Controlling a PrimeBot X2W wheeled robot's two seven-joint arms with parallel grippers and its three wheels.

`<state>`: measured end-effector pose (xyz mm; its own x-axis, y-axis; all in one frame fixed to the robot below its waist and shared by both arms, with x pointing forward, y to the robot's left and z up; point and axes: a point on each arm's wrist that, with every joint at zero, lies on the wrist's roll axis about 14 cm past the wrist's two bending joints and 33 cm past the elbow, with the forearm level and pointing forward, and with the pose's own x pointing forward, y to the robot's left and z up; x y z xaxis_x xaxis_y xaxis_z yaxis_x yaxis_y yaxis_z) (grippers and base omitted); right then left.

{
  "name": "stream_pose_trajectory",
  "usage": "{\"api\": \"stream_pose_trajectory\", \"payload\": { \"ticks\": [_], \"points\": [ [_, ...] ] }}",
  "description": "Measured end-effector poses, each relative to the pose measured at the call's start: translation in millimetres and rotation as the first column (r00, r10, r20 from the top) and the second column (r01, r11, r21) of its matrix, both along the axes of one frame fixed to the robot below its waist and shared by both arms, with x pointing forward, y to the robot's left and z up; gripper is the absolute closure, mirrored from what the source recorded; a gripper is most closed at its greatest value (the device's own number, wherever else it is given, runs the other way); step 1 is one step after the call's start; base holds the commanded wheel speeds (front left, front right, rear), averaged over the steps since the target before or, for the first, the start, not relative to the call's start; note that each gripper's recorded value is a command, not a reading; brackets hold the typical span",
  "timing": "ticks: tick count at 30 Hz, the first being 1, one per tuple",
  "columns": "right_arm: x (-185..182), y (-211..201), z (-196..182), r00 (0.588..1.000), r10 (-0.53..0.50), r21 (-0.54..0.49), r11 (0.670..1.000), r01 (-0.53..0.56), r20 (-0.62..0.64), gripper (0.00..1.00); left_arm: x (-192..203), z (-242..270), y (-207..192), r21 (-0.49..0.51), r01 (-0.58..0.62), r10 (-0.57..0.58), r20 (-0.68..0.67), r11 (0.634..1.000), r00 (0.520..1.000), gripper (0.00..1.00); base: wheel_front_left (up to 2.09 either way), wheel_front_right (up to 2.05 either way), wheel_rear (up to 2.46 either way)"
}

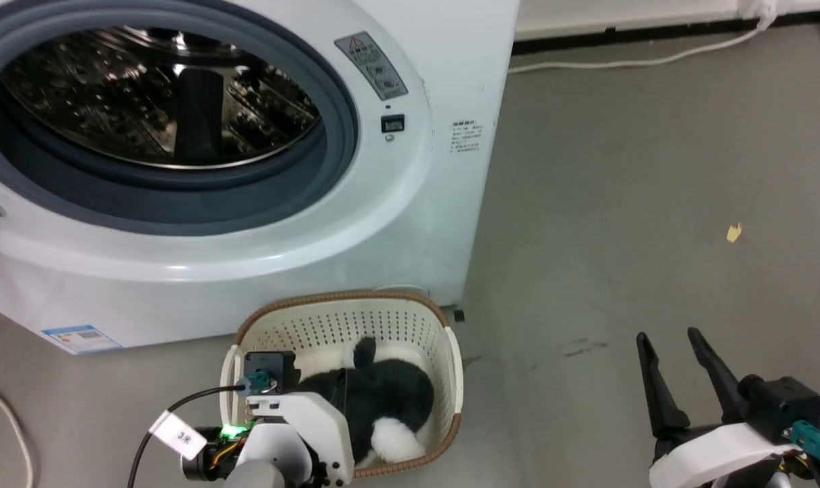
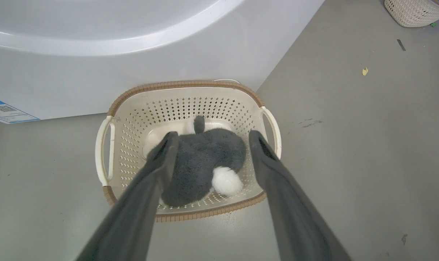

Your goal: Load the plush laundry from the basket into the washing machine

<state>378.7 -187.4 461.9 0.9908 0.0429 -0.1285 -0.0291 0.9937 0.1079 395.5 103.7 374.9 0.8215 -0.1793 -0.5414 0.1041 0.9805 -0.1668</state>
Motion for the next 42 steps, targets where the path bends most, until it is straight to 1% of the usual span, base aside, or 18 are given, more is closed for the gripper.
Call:
{"api": "stream_pose_trajectory", "payload": {
  "ticks": [6,17,29,30,42],
  "points": [
    [5,-3,-10,1.0,-0.015,0.018,1.0,0.015,-0.018,0.0,0,-25,-7,0.001,0.006,-0.006,-0.087,1.0,0.996,0.0,0.0,0.0,0.0],
    [16,-10,-36,0.996,-0.041,0.037,0.998,0.044,-0.074,0.0,-2,-72,-14,0.041,0.051,-0.041,-0.231,0.998,0.972,0.0,0.0,0.0,0.0],
    [29,-11,-69,0.99,-0.047,0.046,0.998,0.054,-0.134,0.0,3,-121,-2,0.051,-0.023,0.039,-0.358,0.998,0.933,0.0,0.0,0.0,0.0],
    [31,-14,-77,0.988,-0.057,0.042,0.997,0.063,-0.146,0.0,4,-134,0,0.054,-0.035,0.053,-0.383,0.998,0.922,0.0,0.0,0.0,0.0],
    [35,-24,-114,0.972,-0.091,0.038,0.994,0.101,-0.217,0.0,6,-184,11,0.096,-0.087,0.122,-0.47,0.992,0.874,0.0,0.0,0.0,0.0]
  ]
}}
